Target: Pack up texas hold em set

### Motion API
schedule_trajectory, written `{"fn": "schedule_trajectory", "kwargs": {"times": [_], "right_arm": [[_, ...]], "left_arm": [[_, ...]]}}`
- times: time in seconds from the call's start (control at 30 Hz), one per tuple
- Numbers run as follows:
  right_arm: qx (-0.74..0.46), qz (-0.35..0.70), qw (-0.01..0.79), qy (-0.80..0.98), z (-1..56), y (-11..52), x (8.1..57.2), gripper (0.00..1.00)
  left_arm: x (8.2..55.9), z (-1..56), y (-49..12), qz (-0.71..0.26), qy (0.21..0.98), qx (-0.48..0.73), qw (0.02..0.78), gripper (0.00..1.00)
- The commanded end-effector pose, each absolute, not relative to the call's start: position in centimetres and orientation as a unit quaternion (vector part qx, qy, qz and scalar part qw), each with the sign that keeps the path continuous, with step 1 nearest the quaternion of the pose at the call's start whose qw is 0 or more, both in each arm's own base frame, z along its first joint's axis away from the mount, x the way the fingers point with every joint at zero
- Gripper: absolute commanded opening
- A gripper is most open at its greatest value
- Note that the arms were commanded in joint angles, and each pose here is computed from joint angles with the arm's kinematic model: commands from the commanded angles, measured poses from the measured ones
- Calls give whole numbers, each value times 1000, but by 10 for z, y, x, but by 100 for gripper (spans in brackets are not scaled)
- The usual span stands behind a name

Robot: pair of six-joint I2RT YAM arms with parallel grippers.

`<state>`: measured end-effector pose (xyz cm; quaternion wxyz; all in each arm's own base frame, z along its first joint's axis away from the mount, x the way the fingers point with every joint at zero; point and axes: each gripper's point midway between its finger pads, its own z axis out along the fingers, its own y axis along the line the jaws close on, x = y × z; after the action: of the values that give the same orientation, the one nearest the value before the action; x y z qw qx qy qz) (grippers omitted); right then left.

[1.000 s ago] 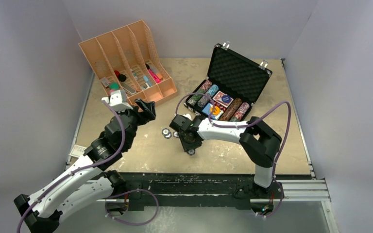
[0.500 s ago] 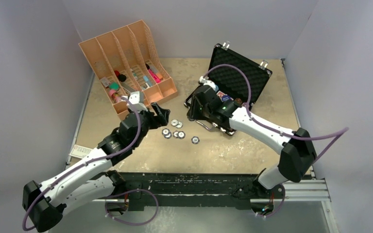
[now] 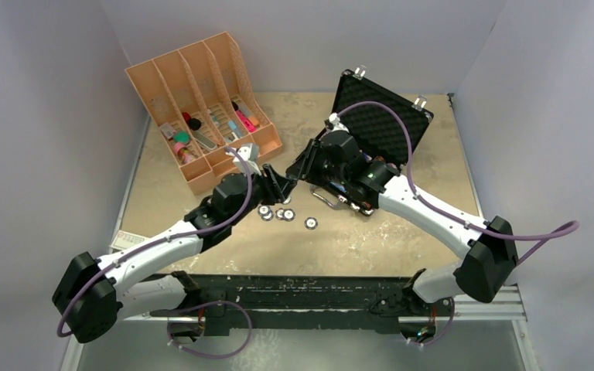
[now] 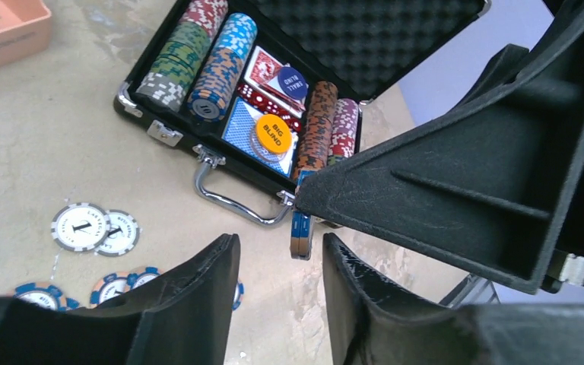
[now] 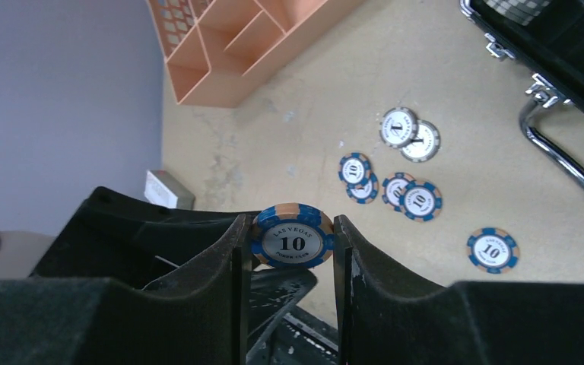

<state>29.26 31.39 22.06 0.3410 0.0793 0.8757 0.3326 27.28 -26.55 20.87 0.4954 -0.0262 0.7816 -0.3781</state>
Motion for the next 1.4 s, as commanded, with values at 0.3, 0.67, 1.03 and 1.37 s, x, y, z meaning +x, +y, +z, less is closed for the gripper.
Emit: {"fn": "schedule_trajectory", "kwargs": {"times": [0.3,0.67,1.03,1.37], "right_arm": [[41,396,337,853,247,322,291,32],[-220,429,425,766,304,296,285,70],[-437,502,471,579,356,293,199,67],[-467,512,456,558,354,296,191,42]], "left_arm": [[276,253,-274,-447,713,-40,538,2],[240,293,-287,-479,690,93,535,0],[191,342,-292,-507,642,239,523,0],[175,352,-295,-521,619,287,514,0]]}}
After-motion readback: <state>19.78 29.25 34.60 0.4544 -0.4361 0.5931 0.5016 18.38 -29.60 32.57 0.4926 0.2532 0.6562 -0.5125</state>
